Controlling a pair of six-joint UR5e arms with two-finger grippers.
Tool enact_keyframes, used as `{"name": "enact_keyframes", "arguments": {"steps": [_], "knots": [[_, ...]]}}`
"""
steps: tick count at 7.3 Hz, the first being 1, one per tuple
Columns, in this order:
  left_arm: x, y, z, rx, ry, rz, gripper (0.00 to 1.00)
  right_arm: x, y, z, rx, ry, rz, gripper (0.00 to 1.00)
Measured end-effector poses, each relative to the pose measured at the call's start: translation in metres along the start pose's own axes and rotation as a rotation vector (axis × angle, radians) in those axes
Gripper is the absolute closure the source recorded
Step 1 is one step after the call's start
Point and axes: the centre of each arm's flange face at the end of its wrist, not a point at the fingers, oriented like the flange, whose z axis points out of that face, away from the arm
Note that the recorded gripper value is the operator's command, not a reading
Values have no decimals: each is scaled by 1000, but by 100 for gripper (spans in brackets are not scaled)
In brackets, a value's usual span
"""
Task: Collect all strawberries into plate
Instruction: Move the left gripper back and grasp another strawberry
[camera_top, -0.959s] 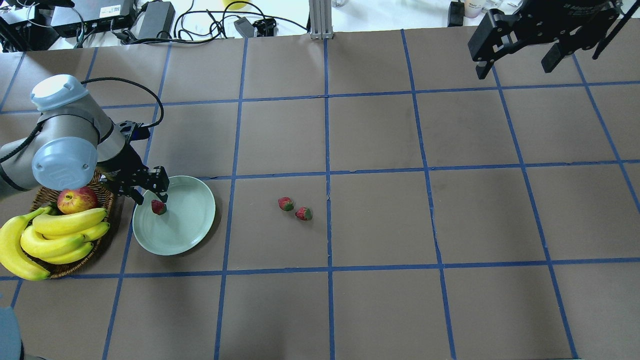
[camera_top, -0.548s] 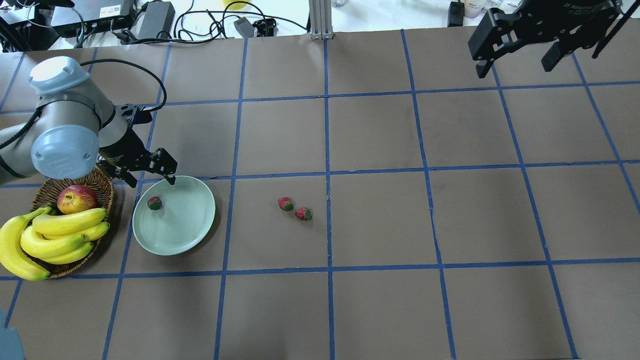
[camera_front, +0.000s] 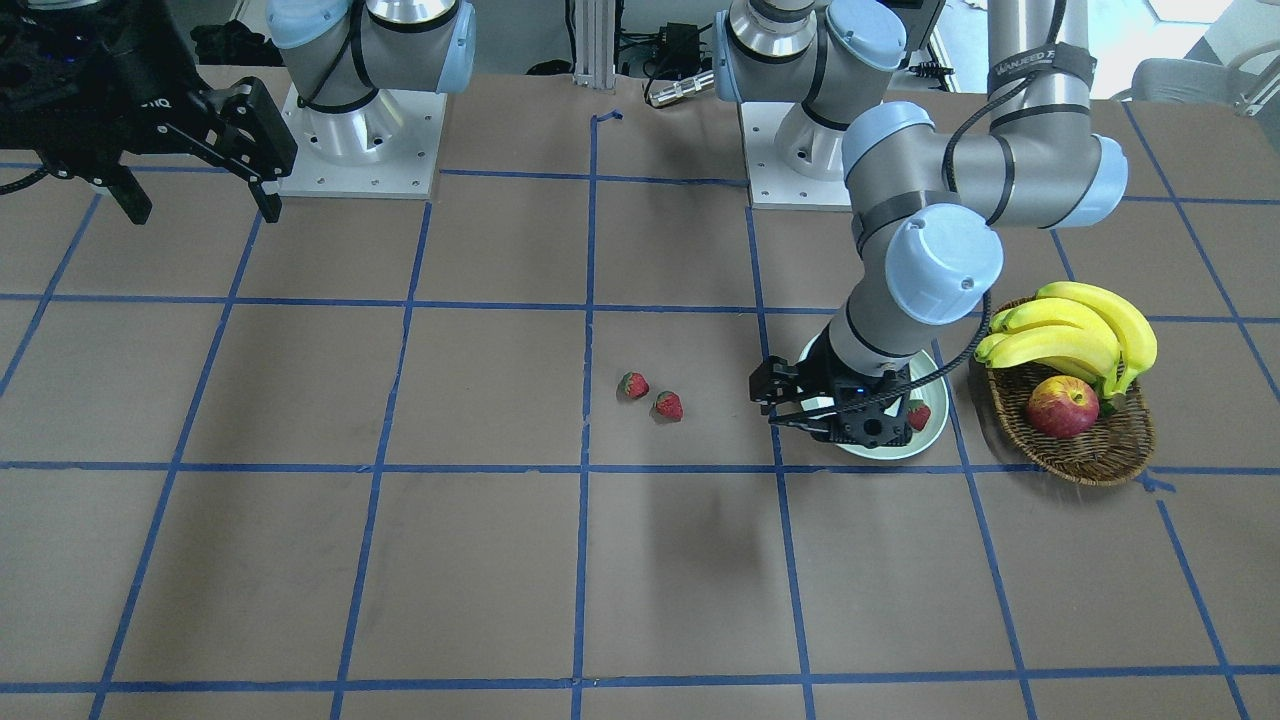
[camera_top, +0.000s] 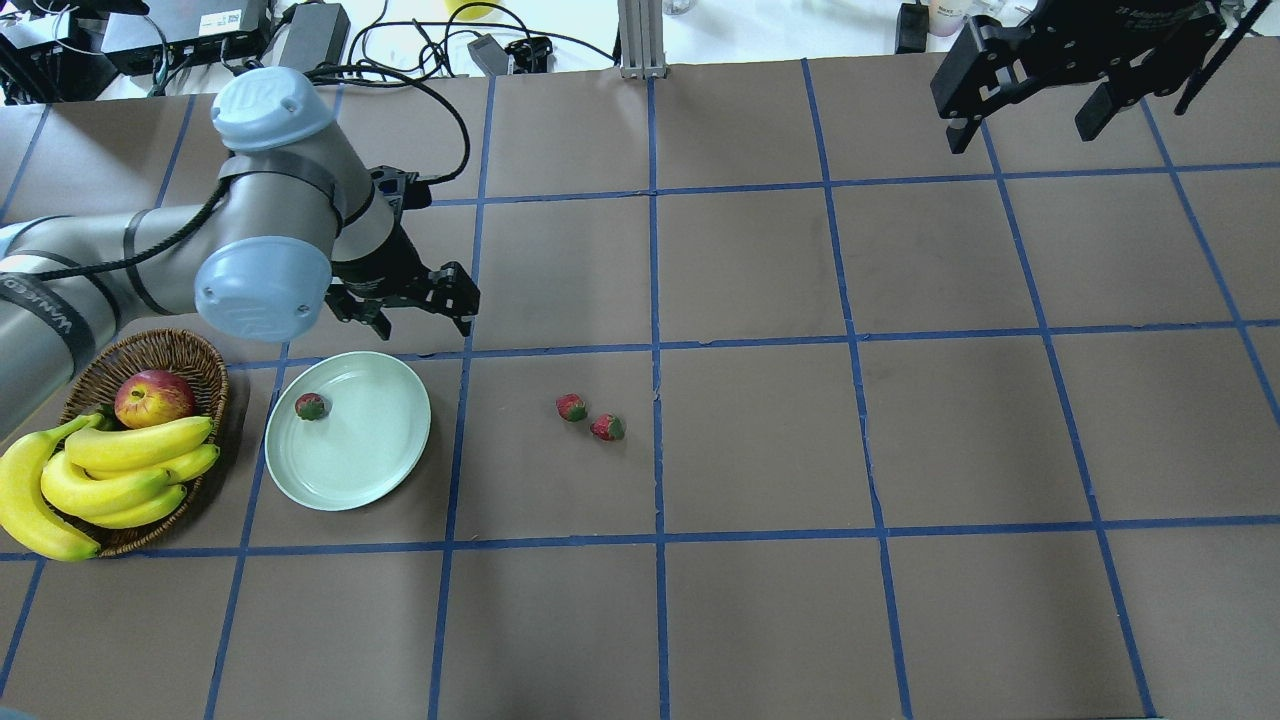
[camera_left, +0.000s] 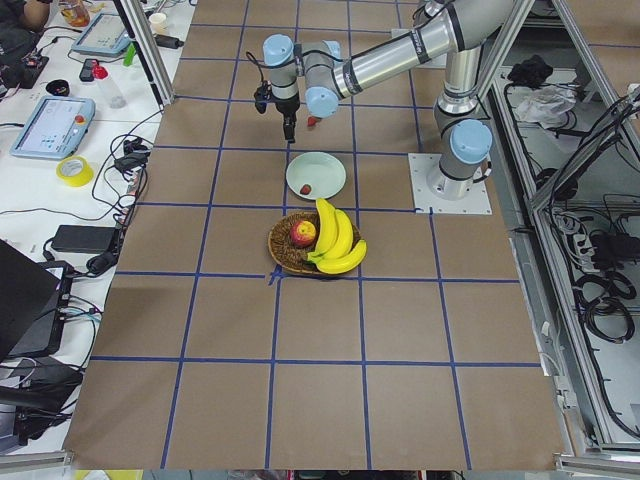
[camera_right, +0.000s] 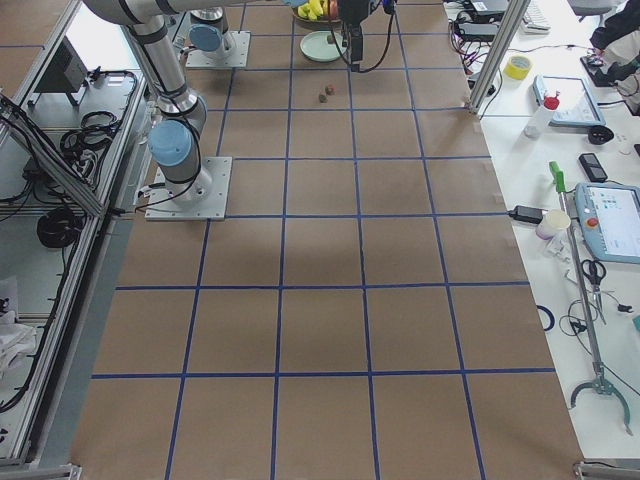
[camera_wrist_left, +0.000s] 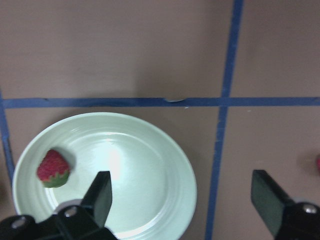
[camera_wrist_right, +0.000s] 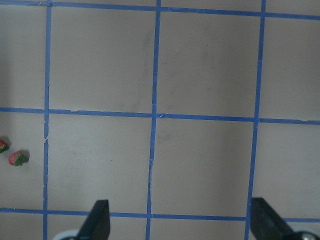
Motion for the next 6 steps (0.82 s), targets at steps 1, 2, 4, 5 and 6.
{"name": "enact_keyframes", "arguments": {"steps": [1, 2, 4, 5, 6], "knots": [[30, 3, 5, 9, 39, 17, 0, 0, -1, 1, -1, 0, 0, 0], [52, 6, 9, 10, 72, -4, 0, 0, -2, 2, -2, -1, 0, 0], [68, 9, 25, -23, 93, -155, 0, 0, -2, 3, -2, -1, 0, 0], [70, 12, 38, -52, 93, -214, 0, 0, -3, 3, 1, 0, 0, 0], [74, 14, 51, -80, 99, -263, 0, 0, -3, 3, 4, 0, 0, 0]]}}
